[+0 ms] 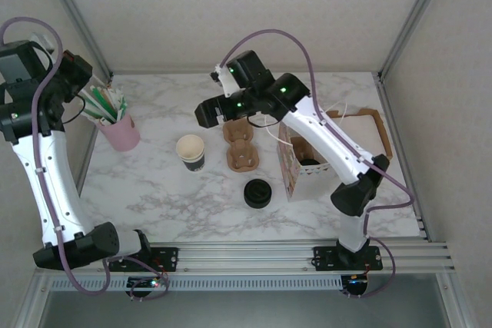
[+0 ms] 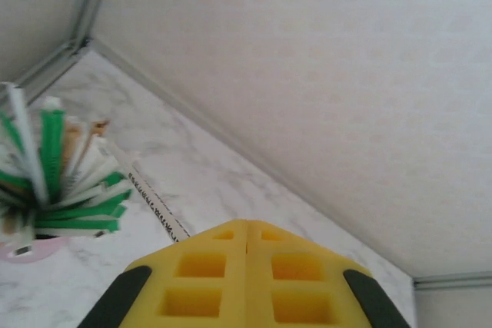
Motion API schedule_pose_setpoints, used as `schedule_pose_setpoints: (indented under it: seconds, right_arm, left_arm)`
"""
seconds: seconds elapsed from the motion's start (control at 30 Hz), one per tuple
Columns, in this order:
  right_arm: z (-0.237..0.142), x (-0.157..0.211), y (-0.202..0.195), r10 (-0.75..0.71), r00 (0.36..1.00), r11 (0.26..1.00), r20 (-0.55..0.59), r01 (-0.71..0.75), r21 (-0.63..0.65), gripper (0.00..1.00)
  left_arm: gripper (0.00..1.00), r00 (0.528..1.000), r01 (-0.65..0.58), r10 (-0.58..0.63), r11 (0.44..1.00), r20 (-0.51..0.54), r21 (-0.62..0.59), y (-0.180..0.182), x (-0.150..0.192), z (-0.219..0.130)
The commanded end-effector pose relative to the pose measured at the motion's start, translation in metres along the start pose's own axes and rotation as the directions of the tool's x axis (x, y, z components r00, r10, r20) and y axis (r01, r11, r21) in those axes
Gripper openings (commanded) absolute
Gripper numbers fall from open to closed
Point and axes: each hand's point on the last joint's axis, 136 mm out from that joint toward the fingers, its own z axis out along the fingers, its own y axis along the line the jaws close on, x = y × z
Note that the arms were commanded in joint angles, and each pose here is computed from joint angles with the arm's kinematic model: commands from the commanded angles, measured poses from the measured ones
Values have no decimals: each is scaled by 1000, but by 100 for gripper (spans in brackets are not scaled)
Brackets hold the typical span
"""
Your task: Pack the takeout coffee
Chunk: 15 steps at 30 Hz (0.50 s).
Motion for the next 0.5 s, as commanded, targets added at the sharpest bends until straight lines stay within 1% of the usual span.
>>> schedule_pose_setpoints:
  seconds: [0.0, 0.2, 0.37, 0.47]
  right_arm:
    - [-39, -22, 3, -34, 991, 999, 132, 31, 27, 99]
    - [-94, -37, -1, -75, 958, 993, 279, 45, 111, 99]
    - [-143, -42, -15, -113, 928, 971, 355, 26, 239, 99]
    - [-166, -37, -27, -125, 926, 950, 355, 8, 313, 99]
  left_arm:
    - [0, 999, 9, -18, 979, 42, 205, -50, -13, -29]
    - [0, 999, 20, -28, 930, 17, 368, -94, -7, -40]
    - [0, 998, 21, 14, 872, -67, 488, -145, 24, -28]
    - [0, 990, 21, 57, 841, -127, 540, -179, 50, -17]
